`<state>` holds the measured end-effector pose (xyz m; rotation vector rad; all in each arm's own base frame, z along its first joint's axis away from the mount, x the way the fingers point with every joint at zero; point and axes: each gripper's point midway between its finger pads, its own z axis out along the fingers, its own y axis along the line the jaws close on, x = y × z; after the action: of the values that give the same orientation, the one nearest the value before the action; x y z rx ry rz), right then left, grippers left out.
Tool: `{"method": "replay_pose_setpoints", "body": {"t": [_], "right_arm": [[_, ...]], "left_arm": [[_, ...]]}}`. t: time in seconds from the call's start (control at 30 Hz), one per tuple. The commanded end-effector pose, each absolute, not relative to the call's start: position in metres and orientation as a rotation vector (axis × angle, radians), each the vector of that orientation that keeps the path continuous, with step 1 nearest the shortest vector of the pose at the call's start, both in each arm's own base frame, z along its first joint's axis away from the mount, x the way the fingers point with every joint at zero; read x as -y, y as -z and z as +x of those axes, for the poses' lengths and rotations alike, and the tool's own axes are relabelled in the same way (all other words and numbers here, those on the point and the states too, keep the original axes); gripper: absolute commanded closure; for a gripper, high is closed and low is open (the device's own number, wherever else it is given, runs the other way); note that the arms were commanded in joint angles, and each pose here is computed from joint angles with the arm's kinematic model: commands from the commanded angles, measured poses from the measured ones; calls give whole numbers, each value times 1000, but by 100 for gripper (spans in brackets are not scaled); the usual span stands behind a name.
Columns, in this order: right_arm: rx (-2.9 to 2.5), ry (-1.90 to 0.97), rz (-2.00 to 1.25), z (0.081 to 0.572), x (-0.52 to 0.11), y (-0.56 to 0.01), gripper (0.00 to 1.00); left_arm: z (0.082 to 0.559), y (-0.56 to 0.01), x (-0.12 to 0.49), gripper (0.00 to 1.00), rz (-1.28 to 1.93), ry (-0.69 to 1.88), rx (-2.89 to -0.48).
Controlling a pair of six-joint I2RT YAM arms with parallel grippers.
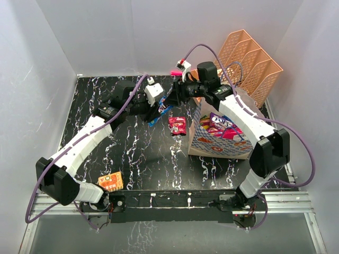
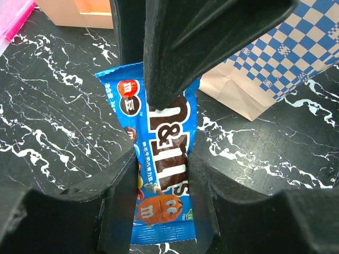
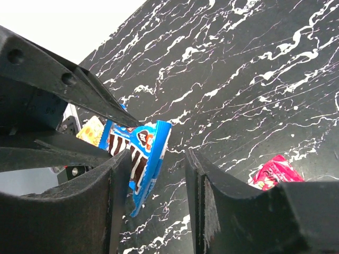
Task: Place the snacks into the paper bag
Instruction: Place the snack in the paper bag.
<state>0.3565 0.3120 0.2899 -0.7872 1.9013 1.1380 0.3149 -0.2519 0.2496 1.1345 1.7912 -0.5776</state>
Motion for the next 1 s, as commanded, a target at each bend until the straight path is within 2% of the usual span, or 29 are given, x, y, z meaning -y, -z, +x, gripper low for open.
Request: {"method": "replay_pose_setpoints", "body": {"t": [0.0,0.17,0.4,0.5,0.57,0.77,0.97], "right_arm": [[-1861,-1184,-794,358,-320,-293,55],[-1858,-1212,-796,356,-322,-294,66],[-1831,-1184,-787,359,-320,-305,91],[-1807,-1160,-798,359,-319,-313,92],[-1790,-1130,-805,360,-315,-319,92],[-1730,-1042,-808,360,-295,-340,92],[-1643,-972,-751,357,-253,-381,92]], "left_arm": [[311,-283,254,62,1127,586,-1701],[312,-281,254,62,1128,580,-1705],[313,-277,250,61,1127,556,-1713],[312,-276,249,59,1128,550,-1715],[311,-275,247,54,1132,546,-1716],[301,-272,238,30,1174,513,-1722],[304,-273,219,20,1137,431,-1741]]}}
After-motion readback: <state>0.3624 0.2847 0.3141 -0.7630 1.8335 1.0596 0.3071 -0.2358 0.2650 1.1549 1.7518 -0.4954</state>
